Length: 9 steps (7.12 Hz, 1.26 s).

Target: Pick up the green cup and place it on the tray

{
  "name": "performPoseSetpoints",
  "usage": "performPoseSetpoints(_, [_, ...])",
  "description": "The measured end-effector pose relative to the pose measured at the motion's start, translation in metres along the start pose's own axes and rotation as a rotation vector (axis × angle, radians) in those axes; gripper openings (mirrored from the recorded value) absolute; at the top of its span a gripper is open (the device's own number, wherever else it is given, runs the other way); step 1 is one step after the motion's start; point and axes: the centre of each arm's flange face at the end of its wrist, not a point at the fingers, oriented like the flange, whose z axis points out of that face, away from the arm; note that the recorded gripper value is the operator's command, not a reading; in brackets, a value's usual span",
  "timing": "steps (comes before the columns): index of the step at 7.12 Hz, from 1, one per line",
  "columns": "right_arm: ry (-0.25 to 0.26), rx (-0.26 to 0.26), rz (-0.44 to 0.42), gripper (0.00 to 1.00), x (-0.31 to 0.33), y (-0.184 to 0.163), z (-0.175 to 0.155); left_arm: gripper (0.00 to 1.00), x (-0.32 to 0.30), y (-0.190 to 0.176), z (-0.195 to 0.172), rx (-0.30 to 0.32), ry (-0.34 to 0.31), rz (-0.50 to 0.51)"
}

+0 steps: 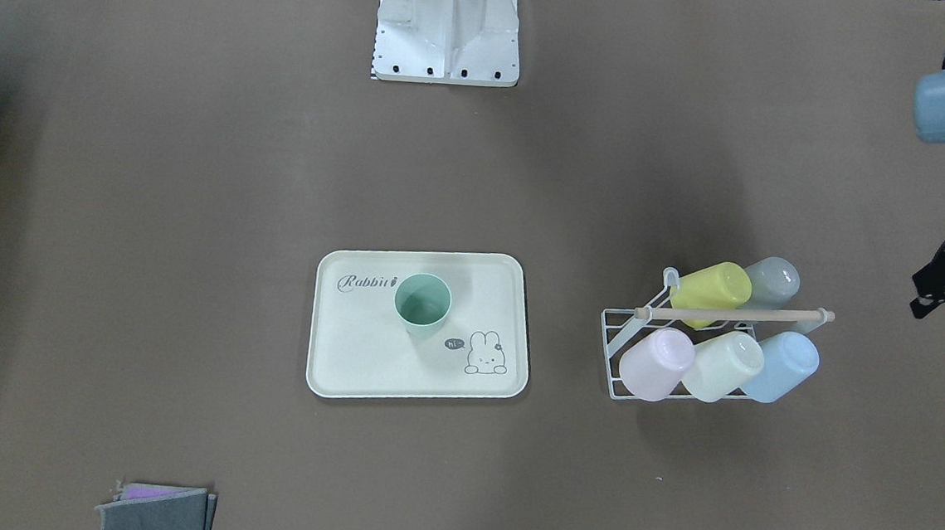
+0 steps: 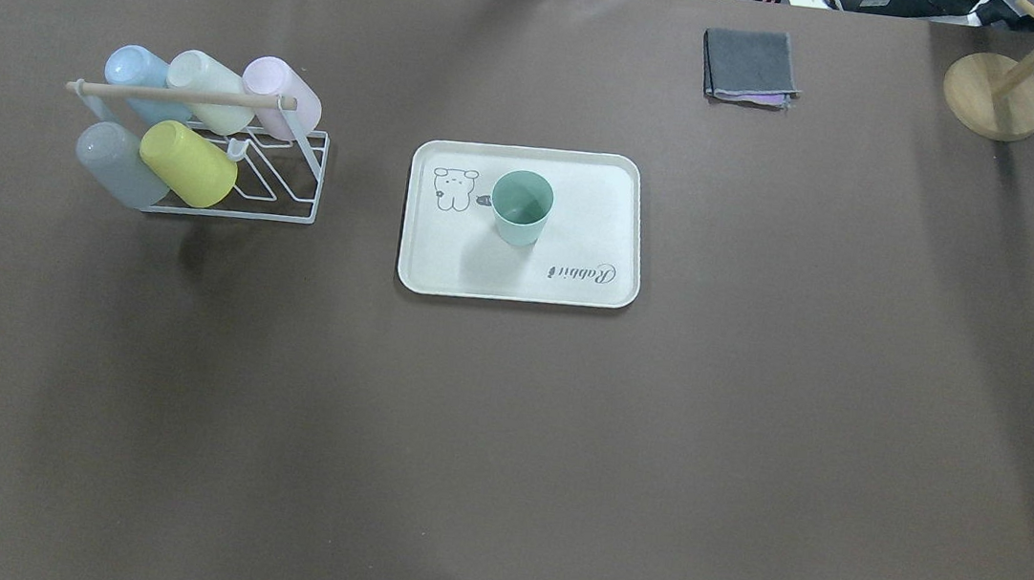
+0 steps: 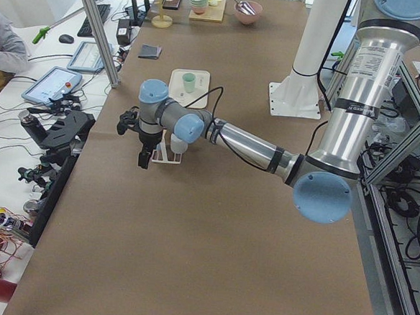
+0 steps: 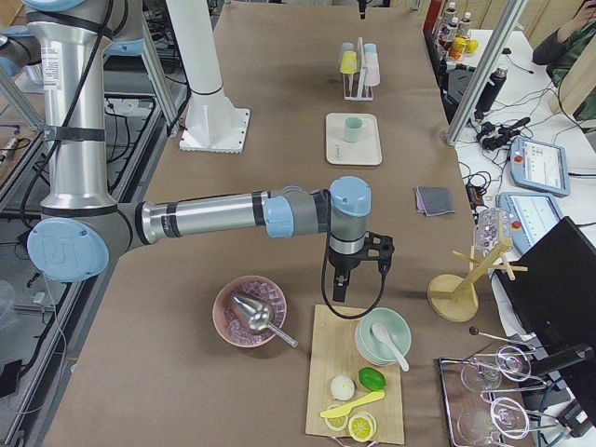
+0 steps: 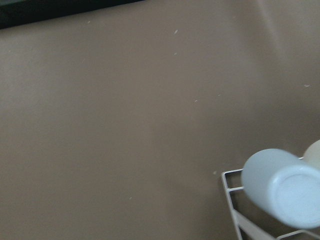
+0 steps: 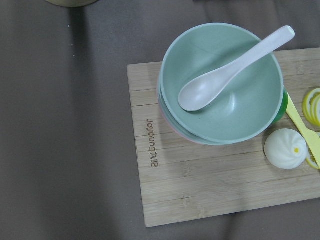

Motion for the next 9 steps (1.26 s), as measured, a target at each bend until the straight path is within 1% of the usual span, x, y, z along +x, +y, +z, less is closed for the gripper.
performPoseSetpoints(1, [0.0,0.0,-0.001,1.0,0.0,0.0,0.0,0.99,-0.034,0.025,0.001,-0.03,0.004,-0.056])
performPoseSetpoints(2, [0.0,0.0,-0.002,1.0,0.0,0.0,0.0,0.99,-0.065,0.054,0.008,-0.071,0.007,-0.085])
performPoseSetpoints(3, [0.001,0.0,-0.002,1.0,0.0,0.0,0.0,0.99,-0.098,0.081,0.012,-0.097,0.004,-0.084])
performPoseSetpoints(4, [0.002,0.0,-0.003,1.0,0.0,0.0,0.0,0.99,-0.126,0.102,0.008,-0.11,0.015,-0.095])
performPoseSetpoints(5, [0.002,-0.001,-0.003,1.0,0.001,0.0,0.001,0.99,-0.145,0.122,0.008,-0.134,0.051,-0.123])
performPoseSetpoints(7, [0.002,-0.001,-0.002,1.0,0.001,0.0,0.001,0.99,-0.16,0.149,0.01,-0.187,0.131,-0.182])
performPoseSetpoints(8, [0.003,-0.001,-0.002,1.0,0.001,0.0,0.001,0.99,-0.167,0.164,0.011,-0.206,0.145,-0.192])
performPoseSetpoints(9, [0.003,-0.002,-0.001,1.0,0.001,0.0,0.001,0.99,-0.169,0.172,0.012,-0.223,0.149,-0.189])
